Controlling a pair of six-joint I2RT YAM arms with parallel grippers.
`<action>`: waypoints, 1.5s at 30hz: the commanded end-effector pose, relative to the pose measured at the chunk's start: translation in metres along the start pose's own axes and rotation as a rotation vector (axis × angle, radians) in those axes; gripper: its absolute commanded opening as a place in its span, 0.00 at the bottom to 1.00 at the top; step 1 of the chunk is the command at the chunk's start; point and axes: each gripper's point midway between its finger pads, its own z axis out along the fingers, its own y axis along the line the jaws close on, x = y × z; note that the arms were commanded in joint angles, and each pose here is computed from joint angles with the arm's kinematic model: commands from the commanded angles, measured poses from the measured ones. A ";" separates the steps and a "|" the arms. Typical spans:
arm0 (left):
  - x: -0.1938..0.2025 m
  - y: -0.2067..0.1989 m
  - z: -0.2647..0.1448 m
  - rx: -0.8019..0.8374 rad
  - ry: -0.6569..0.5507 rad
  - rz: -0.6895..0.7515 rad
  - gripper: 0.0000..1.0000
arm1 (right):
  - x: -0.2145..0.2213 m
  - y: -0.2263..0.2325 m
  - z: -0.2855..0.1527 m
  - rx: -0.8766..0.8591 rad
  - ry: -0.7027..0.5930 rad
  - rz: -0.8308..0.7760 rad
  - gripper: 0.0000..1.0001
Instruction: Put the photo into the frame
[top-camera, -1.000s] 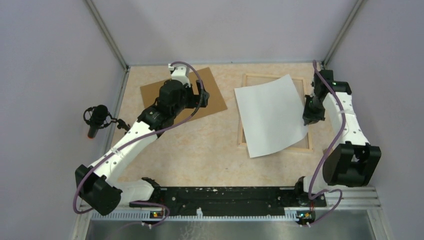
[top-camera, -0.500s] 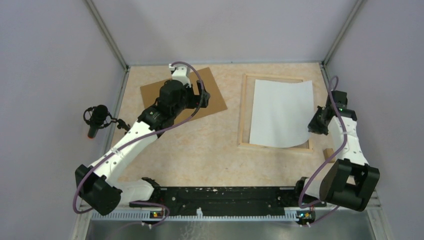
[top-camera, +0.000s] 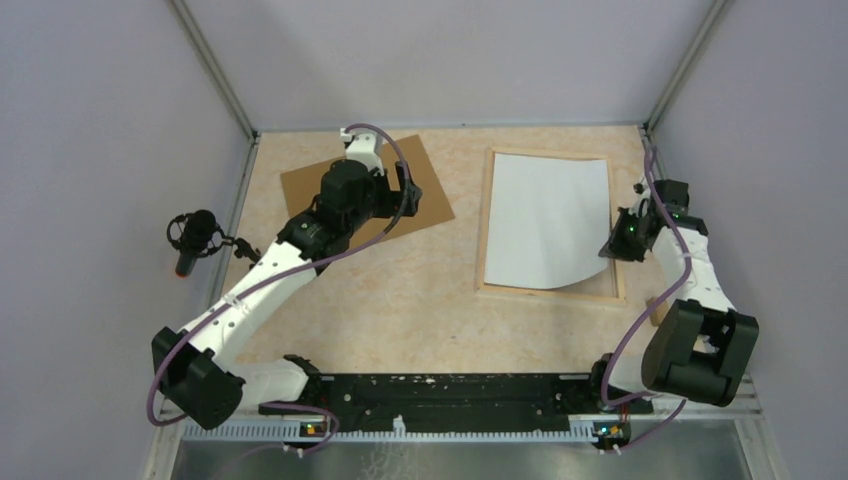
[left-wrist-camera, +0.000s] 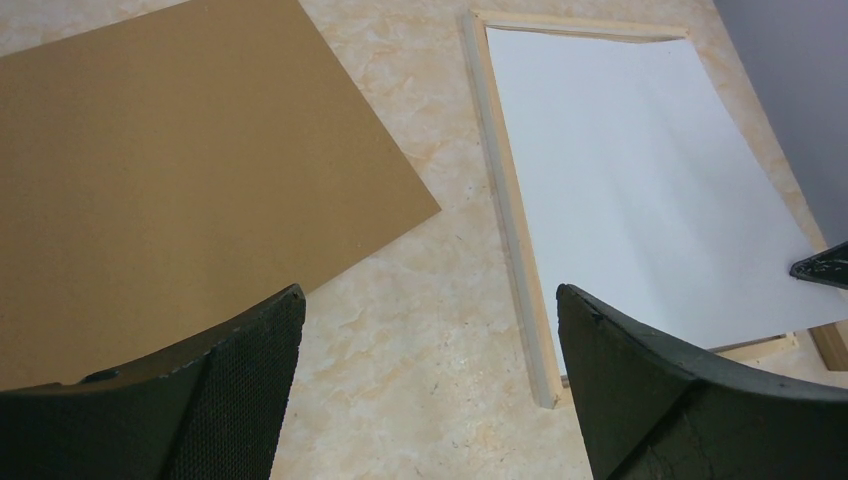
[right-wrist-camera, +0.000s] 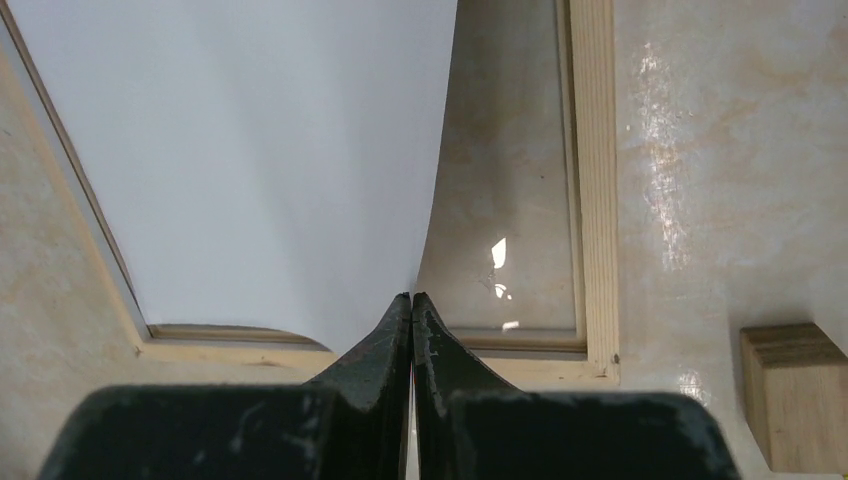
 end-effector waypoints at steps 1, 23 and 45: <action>-0.004 -0.007 0.003 0.028 -0.021 -0.003 0.98 | -0.010 0.001 -0.013 0.036 -0.013 -0.099 0.00; 0.003 0.000 0.012 -0.005 -0.002 0.009 0.98 | -0.019 0.010 -0.001 0.033 -0.076 -0.124 0.56; 0.038 0.053 0.055 -0.159 0.106 -0.006 0.98 | -0.048 0.252 0.001 -0.358 -0.489 -0.158 0.99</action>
